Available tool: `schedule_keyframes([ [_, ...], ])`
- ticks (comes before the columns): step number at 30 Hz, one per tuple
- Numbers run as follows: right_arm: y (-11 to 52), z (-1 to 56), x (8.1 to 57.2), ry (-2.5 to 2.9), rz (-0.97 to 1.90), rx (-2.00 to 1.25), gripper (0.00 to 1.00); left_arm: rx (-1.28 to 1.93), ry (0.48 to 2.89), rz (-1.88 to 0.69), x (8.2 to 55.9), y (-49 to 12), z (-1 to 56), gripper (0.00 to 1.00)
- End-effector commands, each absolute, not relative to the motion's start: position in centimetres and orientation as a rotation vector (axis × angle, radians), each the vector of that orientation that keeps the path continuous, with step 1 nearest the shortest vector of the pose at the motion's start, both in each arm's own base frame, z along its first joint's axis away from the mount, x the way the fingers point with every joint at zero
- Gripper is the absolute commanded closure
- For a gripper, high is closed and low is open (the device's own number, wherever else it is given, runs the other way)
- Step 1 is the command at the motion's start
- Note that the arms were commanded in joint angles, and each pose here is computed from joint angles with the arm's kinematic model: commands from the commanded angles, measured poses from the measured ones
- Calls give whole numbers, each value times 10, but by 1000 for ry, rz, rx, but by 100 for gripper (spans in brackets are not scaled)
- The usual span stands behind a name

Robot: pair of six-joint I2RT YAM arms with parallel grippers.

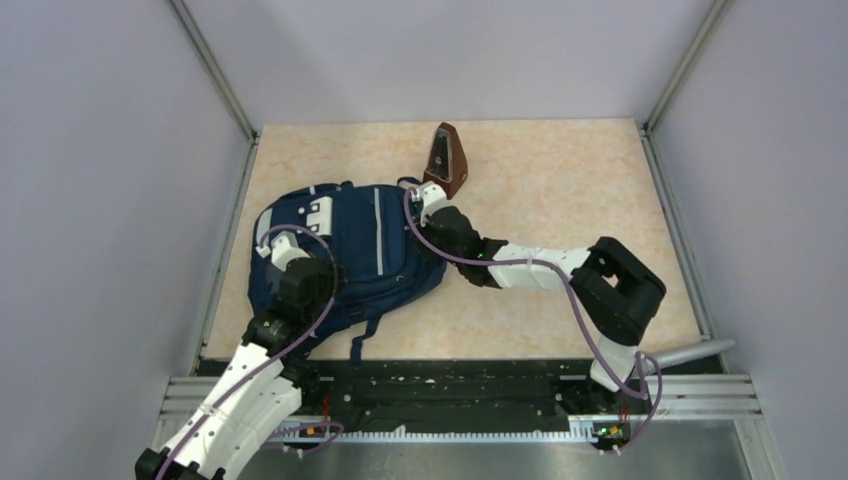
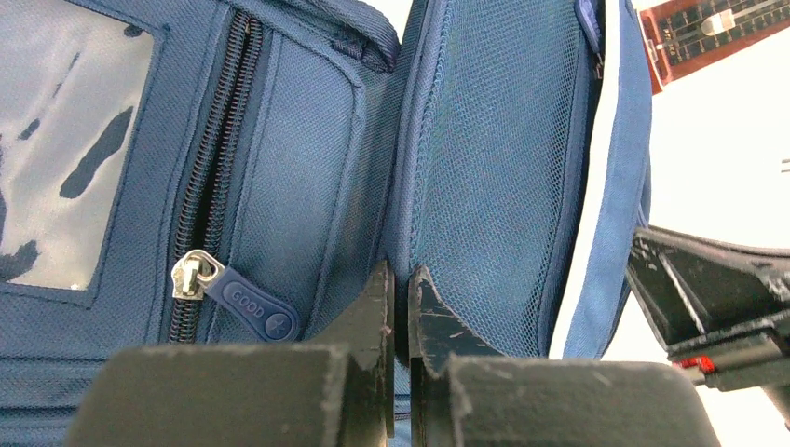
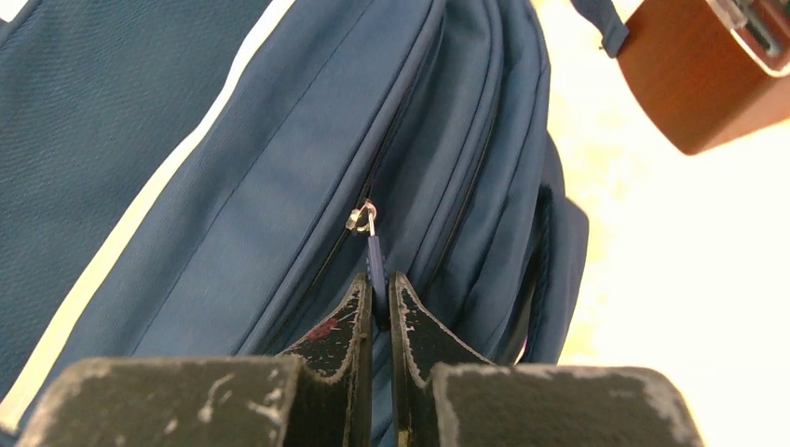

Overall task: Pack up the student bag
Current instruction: Zip the student bag at the center of the board.

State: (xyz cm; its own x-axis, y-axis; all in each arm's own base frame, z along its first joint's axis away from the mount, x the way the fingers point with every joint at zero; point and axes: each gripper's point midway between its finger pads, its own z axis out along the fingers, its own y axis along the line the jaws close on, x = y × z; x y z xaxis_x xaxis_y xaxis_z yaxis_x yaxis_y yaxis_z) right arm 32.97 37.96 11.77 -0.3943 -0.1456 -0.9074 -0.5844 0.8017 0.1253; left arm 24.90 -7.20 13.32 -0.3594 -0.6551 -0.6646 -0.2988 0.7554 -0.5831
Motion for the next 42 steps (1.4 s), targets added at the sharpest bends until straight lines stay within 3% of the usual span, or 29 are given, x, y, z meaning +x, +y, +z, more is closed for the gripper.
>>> schedule_keyframes([
  [1, 377, 129, 376, 1888, 436, -539, 100, -761, 1890, -286, 247, -38, 151, 100],
  [5, 386, 130, 377, 1892, 472, -568, 100, -740, 1881, -288, 241, -36, 163, 99],
  [9, 386, 131, 369, 1897, 505, -582, 100, -663, 1908, -268, 241, -38, 182, 51],
  [11, 384, 130, 365, 1904, 520, -581, 100, -610, 1929, -256, 246, -41, 193, 42],
  [17, 387, 129, 358, 1918, 568, -575, 100, -453, 1939, -382, 281, -79, 223, 31],
  [26, 388, 127, 355, 1932, 591, -574, 100, -312, 1980, -619, 329, -143, 214, 26],
  [32, 387, 128, 352, 1935, 593, -574, 100, -284, 2047, -584, 348, -152, 187, 25],
  [42, 385, 128, 350, 1939, 599, -571, 100, -244, 2118, -547, 368, -160, 162, 43],
])
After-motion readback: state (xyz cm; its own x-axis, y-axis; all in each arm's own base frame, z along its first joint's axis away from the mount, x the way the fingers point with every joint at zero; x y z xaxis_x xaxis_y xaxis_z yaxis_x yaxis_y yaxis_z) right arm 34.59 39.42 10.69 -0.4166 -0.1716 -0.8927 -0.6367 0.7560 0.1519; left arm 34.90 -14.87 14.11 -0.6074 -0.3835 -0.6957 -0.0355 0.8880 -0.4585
